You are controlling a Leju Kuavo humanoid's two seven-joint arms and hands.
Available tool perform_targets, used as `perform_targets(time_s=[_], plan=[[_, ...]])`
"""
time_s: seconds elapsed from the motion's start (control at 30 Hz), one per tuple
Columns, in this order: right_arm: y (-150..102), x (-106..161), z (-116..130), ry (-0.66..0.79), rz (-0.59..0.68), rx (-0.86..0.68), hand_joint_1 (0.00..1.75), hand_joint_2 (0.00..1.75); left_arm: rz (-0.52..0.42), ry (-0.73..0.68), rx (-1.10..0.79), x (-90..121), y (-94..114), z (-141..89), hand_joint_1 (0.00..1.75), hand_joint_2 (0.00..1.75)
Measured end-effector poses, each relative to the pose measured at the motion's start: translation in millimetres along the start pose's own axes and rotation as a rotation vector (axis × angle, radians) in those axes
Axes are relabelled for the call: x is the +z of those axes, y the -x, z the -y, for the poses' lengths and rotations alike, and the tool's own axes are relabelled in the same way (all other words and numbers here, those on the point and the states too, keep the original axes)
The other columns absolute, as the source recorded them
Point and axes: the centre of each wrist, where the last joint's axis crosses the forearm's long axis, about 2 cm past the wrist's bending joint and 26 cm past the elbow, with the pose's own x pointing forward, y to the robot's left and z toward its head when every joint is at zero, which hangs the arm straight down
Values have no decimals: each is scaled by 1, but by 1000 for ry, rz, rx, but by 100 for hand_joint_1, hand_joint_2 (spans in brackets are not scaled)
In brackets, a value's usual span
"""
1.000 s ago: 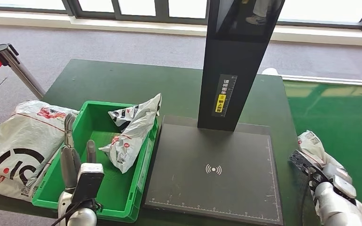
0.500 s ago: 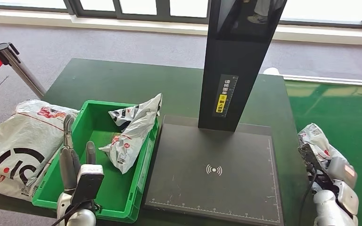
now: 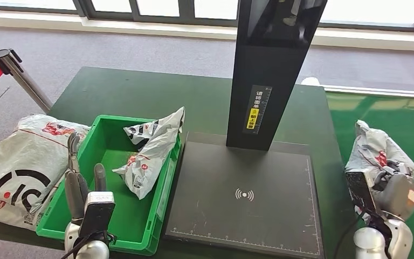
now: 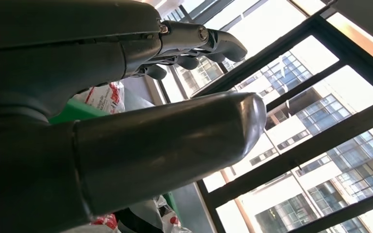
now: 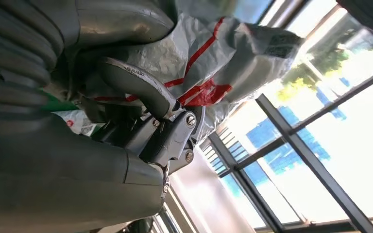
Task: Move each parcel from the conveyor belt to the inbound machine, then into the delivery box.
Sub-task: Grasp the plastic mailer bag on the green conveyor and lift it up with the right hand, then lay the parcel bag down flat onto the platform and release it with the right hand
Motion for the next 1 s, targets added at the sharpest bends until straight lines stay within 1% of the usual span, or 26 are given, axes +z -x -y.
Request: perform_targets(time_s=[0.17, 0.27, 0.47, 0.6, 0.7, 0.8, 0.93, 1.0], plan=[[-46, 7, 10, 65, 144, -176, 175, 175, 4, -7, -1, 1, 1, 0, 0, 0], [-71, 13, 15, 81, 218, -250, 175, 175, 3, -7, -2, 1, 1, 0, 0, 0], [-96, 18, 23, 80, 313, -346, 175, 175, 5, -8, -4, 2, 1, 0, 0, 0], [-121, 25, 24, 30, 388, -465, 175, 175, 8, -12, -1, 4, 0, -1, 0, 0], [-138, 30, 24, -20, 412, -573, 175, 175, 5, -16, 4, 6, 1, -2, 0, 0], [-147, 35, 21, -85, 397, -655, 175, 175, 2, -27, 8, 7, 1, -2, 0, 0], [-153, 40, 17, -146, 375, -703, 175, 175, 1, -32, 12, 7, 0, -3, 0, 0], [-153, 42, 14, -197, 337, -717, 175, 175, -2, -34, 12, 7, 0, -3, 0, 0]])
